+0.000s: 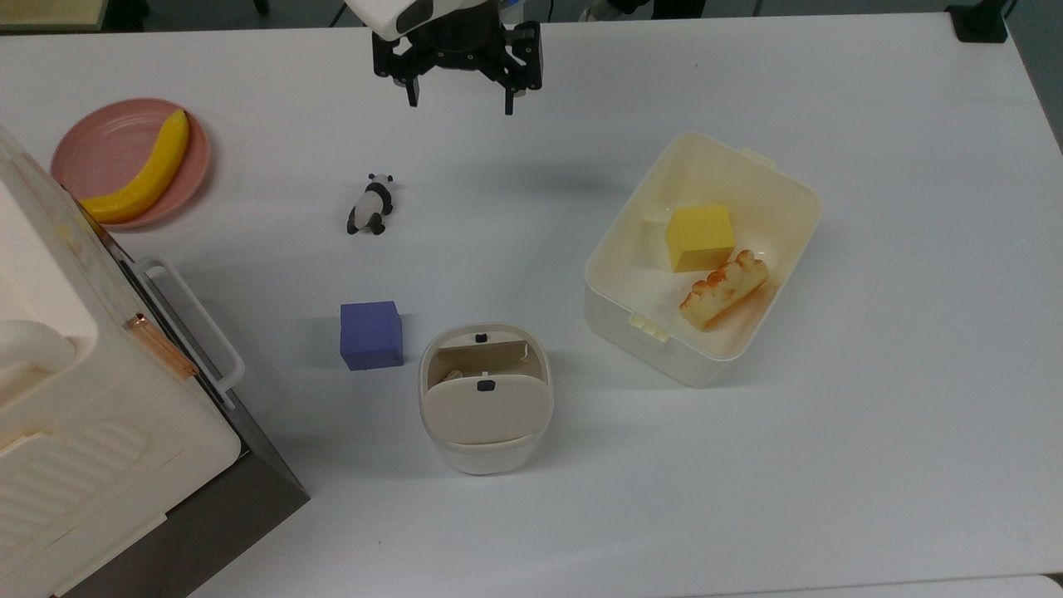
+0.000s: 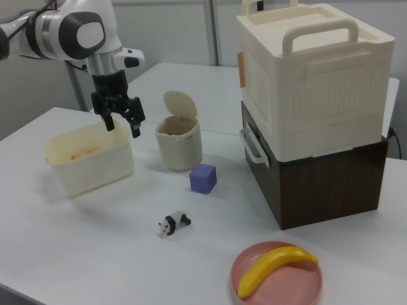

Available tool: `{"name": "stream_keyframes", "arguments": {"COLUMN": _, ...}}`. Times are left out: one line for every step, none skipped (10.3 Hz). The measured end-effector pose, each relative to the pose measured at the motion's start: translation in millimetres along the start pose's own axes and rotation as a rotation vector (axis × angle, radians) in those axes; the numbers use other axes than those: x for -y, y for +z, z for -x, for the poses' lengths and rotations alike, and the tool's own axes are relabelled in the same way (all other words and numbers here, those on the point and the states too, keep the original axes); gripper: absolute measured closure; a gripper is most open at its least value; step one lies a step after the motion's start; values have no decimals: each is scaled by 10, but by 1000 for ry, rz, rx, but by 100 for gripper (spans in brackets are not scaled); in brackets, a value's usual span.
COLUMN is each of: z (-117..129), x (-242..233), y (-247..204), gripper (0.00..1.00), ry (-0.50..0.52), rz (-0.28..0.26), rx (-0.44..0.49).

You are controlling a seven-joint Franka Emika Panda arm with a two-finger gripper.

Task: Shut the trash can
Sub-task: 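Move the gripper over the cream trash can's open lid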

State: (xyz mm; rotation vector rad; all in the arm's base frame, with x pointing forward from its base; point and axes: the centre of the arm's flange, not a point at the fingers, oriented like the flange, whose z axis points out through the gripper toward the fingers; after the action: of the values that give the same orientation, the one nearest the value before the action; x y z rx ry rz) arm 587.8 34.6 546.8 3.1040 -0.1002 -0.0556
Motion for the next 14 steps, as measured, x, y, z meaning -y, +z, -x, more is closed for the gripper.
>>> {"name": "stream_keyframes", "arguments": {"z": 2, "x": 2, "y": 2, "gripper": 0, "ry": -2, "rz": 0, "rx": 2}}
{"name": "stream_keyframes", "arguments": {"z": 11, "x": -21, "y": 13, "gripper": 0, "ry": 1, "rz": -5, "rx": 13}}
{"name": "stream_keyframes", "arguments": {"z": 17, "x": -76, "y": 24, "gripper": 0, "ry": 8, "rz": -15, "rx": 26}}
{"name": "stream_keyframes", "arguments": {"z": 15, "x": -123, "y": 28, "gripper": 0, "ry": 11, "rz": -26, "rx": 30}}
{"name": "stream_keyframes", "arguments": {"z": 13, "x": -142, "y": 29, "gripper": 2, "ry": 11, "rz": -32, "rx": 31}}
{"name": "stream_keyframes", "arguments": {"z": 12, "x": -155, "y": 30, "gripper": 4, "ry": 13, "rz": -33, "rx": 31}}
{"name": "stream_keyframes", "arguments": {"z": 11, "x": -161, "y": 30, "gripper": 5, "ry": 13, "rz": -34, "rx": 31}}
{"name": "stream_keyframes", "arguments": {"z": 11, "x": -160, "y": 30, "gripper": 8, "ry": 14, "rz": -40, "rx": 32}}
{"name": "stream_keyframes", "arguments": {"z": 12, "x": -149, "y": 29, "gripper": 17, "ry": -11, "rz": -55, "rx": 33}}
{"name": "stream_keyframes", "arguments": {"z": 12, "x": -137, "y": 31, "gripper": 34, "ry": -51, "rz": -83, "rx": 34}}
{"name": "stream_keyframes", "arguments": {"z": -4, "x": -132, "y": 7, "gripper": 52, "ry": -78, "rz": -117, "rx": 23}}
{"name": "stream_keyframes", "arguments": {"z": -64, "x": -138, "y": -89, "gripper": 69, "ry": -80, "rz": -146, "rx": -34}}
{"name": "stream_keyframes", "arguments": {"z": -131, "x": -139, "y": -238, "gripper": 82, "ry": -72, "rz": -168, "rx": -107}}
{"name": "stream_keyframes", "arguments": {"z": -192, "x": -138, "y": -401, "gripper": 98, "ry": -67, "rz": -180, "rx": -178}}
